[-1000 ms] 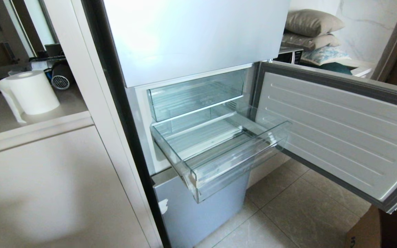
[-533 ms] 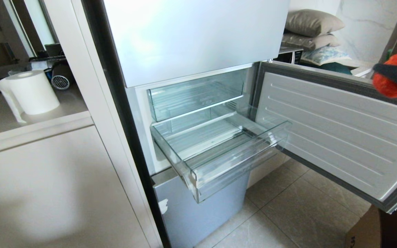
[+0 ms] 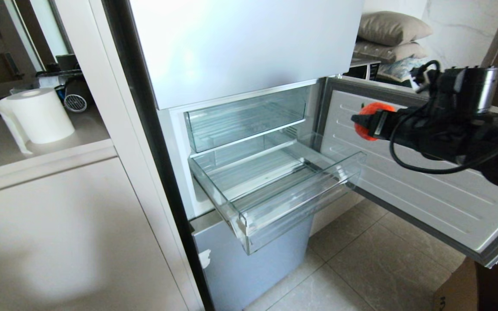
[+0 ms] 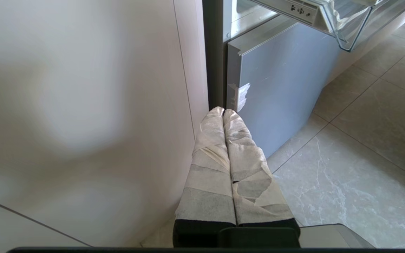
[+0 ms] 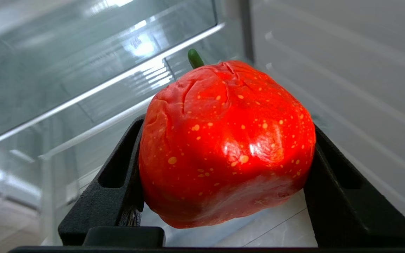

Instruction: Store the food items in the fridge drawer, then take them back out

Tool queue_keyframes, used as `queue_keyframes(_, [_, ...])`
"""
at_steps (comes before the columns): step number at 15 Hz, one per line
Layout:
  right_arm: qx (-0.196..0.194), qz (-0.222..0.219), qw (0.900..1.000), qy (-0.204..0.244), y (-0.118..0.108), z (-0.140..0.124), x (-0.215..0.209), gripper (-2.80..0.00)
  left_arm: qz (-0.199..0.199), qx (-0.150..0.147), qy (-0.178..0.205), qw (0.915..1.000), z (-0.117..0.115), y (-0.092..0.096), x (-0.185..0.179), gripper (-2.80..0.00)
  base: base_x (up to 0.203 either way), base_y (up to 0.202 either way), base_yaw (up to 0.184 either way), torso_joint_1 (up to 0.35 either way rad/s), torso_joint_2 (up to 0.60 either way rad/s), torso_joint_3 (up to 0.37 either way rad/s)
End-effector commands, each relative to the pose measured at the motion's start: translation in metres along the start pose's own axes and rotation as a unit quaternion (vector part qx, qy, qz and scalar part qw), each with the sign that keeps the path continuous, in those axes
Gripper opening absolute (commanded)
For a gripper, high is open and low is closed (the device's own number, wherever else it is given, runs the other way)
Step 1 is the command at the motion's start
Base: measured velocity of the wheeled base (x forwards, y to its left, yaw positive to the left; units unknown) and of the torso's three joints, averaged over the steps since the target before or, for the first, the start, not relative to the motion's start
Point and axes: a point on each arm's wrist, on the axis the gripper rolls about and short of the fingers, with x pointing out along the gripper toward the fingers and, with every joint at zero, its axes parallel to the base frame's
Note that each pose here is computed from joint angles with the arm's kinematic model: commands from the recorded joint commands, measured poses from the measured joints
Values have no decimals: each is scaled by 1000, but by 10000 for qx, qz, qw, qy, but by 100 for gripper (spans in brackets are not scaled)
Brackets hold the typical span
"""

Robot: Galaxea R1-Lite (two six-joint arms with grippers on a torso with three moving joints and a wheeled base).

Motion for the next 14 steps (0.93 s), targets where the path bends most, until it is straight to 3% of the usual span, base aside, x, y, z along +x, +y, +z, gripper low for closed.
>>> queue_keyframes(1, [-207, 70, 9983, 539, 20, -54, 65, -280, 4, 1, 8, 10000, 0, 0, 0, -280, 0, 0, 0, 0, 0, 0])
queue_keyframes(6, [-746, 373, 9951, 527, 60, -78, 123, -280, 4, 1, 8, 10000, 0, 0, 0, -280, 0, 0, 0, 0, 0, 0])
queue_keyframes(14, [-968, 585, 9875, 1098, 89, -131, 158, -280, 4, 1, 8, 10000, 0, 0, 0, -280, 0, 0, 0, 0, 0, 0])
